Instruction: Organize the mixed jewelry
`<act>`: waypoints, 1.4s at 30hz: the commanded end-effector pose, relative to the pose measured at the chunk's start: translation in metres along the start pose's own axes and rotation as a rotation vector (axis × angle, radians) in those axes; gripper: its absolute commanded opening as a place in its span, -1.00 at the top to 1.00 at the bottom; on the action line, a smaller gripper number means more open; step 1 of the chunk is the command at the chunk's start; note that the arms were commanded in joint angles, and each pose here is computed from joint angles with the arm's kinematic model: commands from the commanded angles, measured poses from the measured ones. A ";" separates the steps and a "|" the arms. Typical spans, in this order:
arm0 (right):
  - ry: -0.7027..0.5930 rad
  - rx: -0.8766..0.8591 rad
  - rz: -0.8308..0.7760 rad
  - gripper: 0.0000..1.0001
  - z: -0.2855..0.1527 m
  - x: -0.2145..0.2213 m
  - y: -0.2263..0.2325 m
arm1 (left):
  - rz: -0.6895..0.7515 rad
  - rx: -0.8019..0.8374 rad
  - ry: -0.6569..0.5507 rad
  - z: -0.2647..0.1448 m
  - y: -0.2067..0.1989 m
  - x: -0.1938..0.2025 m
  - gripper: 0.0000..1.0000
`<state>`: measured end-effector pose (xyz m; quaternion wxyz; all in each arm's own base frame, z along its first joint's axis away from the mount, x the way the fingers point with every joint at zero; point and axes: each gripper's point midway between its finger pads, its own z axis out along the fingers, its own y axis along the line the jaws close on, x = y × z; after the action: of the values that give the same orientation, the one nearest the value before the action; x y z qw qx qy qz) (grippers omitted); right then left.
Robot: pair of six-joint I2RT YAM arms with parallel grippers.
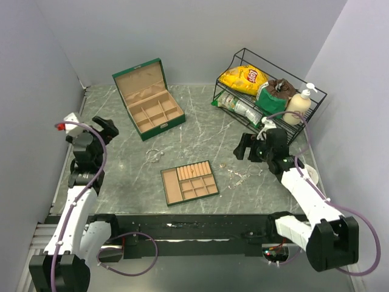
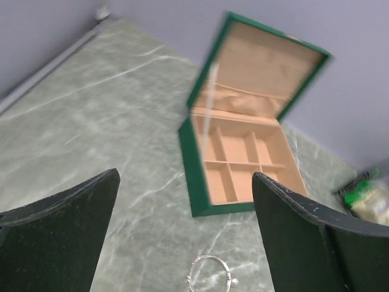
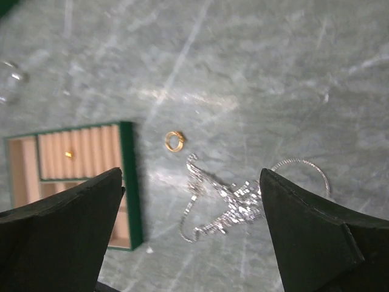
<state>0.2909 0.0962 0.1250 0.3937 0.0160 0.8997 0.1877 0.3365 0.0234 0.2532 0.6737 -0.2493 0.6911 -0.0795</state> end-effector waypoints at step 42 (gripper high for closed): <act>0.419 -0.002 -0.299 0.14 0.093 0.046 0.025 | 0.064 -0.049 0.348 -0.029 0.005 0.064 -0.93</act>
<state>0.3211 0.1519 0.0428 0.2230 -0.1415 0.9547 0.1370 0.3039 -0.0031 0.1824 0.5256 -0.2487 0.8100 -0.0758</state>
